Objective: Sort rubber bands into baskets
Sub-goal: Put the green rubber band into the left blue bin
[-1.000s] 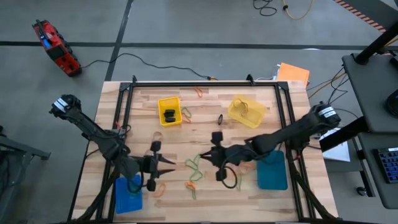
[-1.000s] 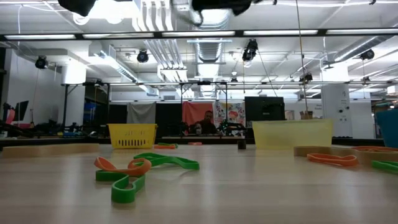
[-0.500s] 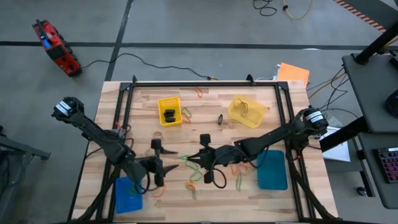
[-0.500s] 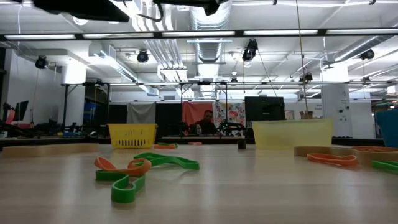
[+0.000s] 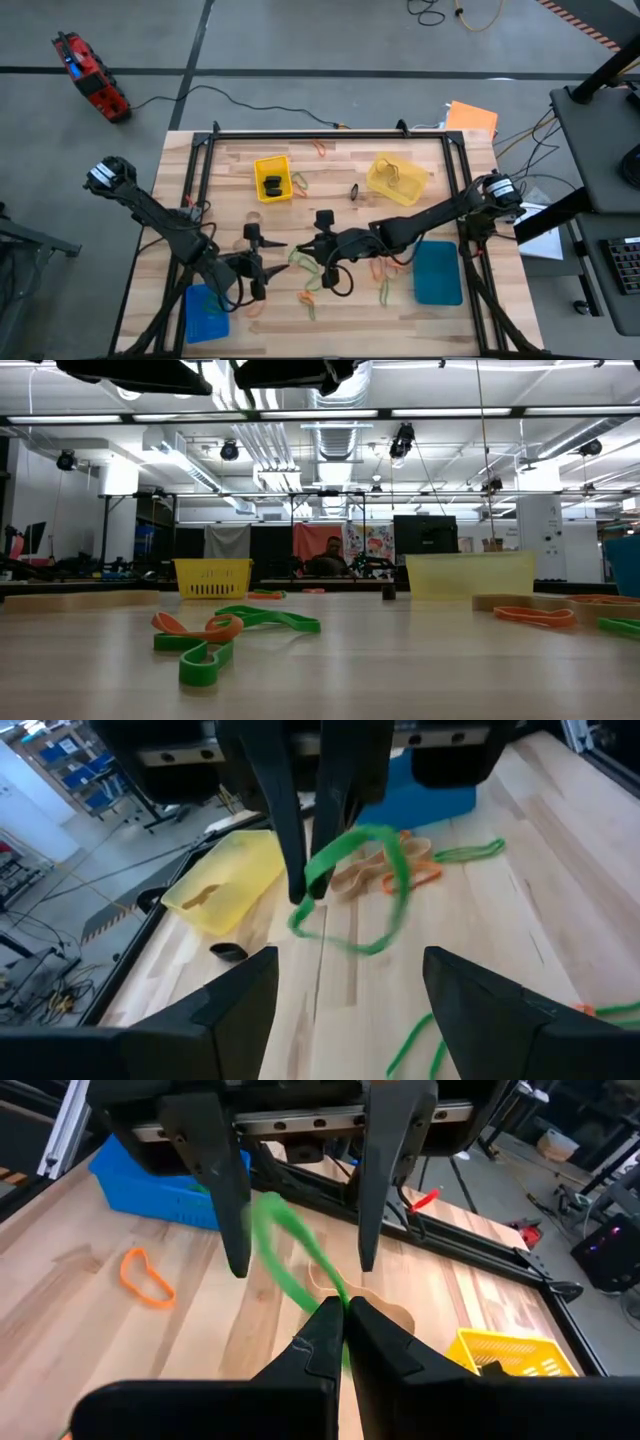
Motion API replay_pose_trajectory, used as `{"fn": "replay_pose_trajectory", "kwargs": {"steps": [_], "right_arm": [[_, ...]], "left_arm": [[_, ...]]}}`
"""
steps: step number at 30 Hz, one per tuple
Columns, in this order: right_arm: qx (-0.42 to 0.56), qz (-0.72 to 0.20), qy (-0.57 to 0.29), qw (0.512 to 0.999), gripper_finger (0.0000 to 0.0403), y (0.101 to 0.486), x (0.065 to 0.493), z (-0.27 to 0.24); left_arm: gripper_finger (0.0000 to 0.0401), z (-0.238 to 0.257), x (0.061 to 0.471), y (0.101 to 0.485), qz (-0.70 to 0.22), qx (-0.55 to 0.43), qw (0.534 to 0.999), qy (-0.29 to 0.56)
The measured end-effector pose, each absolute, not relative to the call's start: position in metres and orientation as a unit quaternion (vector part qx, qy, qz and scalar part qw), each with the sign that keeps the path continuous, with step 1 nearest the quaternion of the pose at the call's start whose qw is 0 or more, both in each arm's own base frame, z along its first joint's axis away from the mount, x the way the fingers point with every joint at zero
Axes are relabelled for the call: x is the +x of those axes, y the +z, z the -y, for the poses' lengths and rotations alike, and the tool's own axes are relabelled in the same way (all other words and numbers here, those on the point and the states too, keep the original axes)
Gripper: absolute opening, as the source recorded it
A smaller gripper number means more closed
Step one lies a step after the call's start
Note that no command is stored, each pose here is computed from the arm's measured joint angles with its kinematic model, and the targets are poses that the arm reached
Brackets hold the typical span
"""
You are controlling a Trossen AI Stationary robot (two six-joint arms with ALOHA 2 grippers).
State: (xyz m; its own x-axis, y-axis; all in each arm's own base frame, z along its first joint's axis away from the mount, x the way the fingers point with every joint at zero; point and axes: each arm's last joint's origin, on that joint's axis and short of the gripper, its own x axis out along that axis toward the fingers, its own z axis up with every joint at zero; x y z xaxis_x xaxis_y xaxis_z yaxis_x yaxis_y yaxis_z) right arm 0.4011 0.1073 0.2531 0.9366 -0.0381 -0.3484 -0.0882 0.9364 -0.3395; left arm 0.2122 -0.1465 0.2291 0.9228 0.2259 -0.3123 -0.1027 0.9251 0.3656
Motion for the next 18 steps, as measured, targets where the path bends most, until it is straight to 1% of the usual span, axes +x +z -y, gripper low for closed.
{"fn": "replay_pose_trajectory", "kwargs": {"steps": [18], "right_arm": [[-0.170,-0.176,0.002,0.970,0.0009,0.254,0.403,-0.099]], "left_arm": [[0.0230,0.147,0.225,0.226,-0.164,0.143,0.974,0.064]]}}
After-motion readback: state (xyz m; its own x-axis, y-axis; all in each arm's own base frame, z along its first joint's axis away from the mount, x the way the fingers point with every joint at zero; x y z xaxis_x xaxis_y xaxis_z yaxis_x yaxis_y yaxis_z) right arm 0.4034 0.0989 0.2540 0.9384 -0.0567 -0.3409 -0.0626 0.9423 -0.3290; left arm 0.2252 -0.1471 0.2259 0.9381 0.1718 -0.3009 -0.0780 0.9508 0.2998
